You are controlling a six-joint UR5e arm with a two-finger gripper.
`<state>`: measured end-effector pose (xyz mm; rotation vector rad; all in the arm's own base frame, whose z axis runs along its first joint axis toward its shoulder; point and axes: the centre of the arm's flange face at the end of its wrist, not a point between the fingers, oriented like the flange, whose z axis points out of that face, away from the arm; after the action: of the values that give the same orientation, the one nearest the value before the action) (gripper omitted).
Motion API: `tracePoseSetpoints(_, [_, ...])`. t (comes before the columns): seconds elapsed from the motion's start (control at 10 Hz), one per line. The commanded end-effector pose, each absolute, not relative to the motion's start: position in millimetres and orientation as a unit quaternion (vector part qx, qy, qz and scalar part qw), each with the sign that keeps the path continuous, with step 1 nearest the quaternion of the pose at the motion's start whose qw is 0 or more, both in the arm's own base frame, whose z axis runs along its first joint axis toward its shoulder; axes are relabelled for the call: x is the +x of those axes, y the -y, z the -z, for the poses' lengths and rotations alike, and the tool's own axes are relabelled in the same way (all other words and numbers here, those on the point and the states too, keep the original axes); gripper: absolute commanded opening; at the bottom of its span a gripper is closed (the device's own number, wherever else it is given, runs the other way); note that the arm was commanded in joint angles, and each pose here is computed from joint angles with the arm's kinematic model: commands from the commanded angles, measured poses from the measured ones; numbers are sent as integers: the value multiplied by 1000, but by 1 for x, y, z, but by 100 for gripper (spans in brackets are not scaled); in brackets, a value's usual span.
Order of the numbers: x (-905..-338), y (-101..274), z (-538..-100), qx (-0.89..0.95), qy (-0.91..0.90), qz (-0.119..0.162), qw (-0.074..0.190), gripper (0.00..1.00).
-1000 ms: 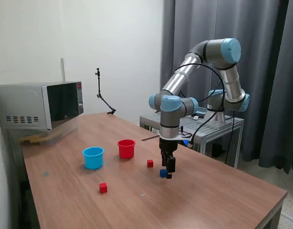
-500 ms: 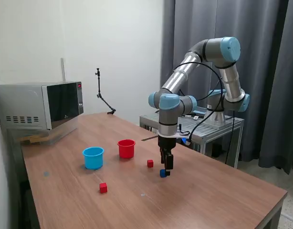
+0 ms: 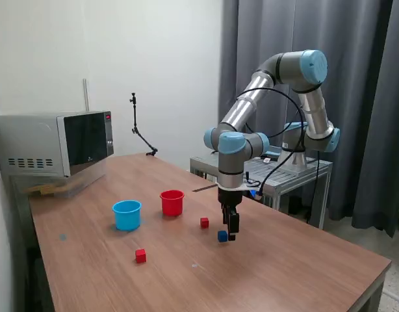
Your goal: Place red objects in the red bin, and blue objects in the blue bin.
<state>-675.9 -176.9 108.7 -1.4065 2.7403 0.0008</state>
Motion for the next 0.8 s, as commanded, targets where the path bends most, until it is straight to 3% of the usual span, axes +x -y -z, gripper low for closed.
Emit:
tracePoseSetpoints(0.0, [-674,177,-106,-457,-889,2,32,100])
tracePoseSetpoints(0.7, [-683,182,-109,-463,-886,4,24,100])
